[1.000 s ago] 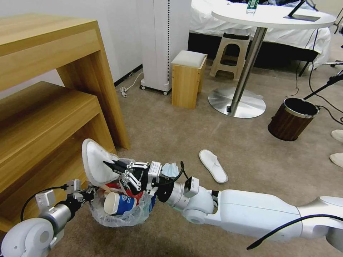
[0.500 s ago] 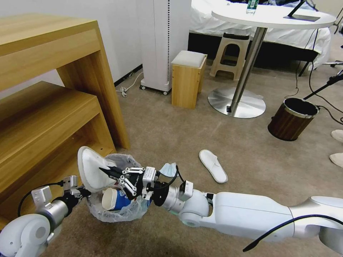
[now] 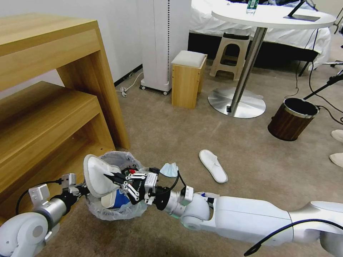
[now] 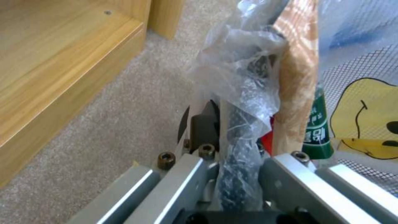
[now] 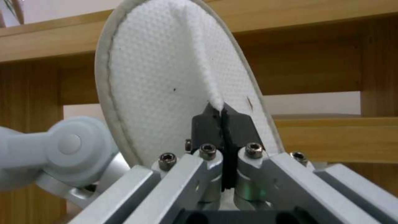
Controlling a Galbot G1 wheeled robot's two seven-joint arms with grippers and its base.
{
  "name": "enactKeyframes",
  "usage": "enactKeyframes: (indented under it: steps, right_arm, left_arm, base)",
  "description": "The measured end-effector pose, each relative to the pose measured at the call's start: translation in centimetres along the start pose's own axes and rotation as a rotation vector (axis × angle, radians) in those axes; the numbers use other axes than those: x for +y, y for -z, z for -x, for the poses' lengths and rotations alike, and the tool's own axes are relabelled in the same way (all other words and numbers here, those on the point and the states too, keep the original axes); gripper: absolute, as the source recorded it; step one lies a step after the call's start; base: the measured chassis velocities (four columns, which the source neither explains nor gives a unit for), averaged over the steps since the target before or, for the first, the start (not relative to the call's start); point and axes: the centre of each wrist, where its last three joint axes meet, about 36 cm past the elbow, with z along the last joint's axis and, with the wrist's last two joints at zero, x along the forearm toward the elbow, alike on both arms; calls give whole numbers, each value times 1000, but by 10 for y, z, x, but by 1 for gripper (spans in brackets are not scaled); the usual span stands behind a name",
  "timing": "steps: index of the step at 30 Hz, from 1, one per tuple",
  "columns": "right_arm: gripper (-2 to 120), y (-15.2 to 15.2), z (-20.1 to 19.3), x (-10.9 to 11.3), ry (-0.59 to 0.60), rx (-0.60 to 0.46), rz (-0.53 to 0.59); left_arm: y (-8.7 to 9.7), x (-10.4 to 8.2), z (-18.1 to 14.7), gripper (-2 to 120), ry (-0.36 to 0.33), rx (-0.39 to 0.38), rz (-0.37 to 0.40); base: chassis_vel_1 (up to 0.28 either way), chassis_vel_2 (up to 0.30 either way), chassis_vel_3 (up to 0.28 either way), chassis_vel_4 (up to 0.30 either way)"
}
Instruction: Pick up the trash bin and place the garbage on the floor into it.
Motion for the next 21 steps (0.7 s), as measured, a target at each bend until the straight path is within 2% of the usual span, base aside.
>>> enactKeyframes:
  steps: [10,13,14,17,18,21]
  right_arm:
    - [0,-8,-6,4,-22,14,-13]
    - [14,-10,-10,3,-34,25,-23]
    - [14,-10,-10,3,-34,25,-23]
    - [26,-14,-12,4,-41,32,-19]
    - [26,-14,-12,4,-41,32,-19]
    - [41,-19,-12,9,-45,36,-9]
  left_arm:
    - [3,-7,-6,0,-16,-11,3]
    - [3,-10,-7,0,-23,-15,1]
    - [3,-10,-7,0,-23,-15,1]
    - [5,-14,-10,0,-34,-22,0]
    - [5,-14,-10,0,-34,-22,0]
    - [6,-18,-11,0,-41,-27,-1]
  base:
    - [0,0,0,0]
    - [0,0,0,0]
    - [0,0,0,0]
    - [0,0,0,0]
    - [0,0,0,0]
    - [0,0,0,0]
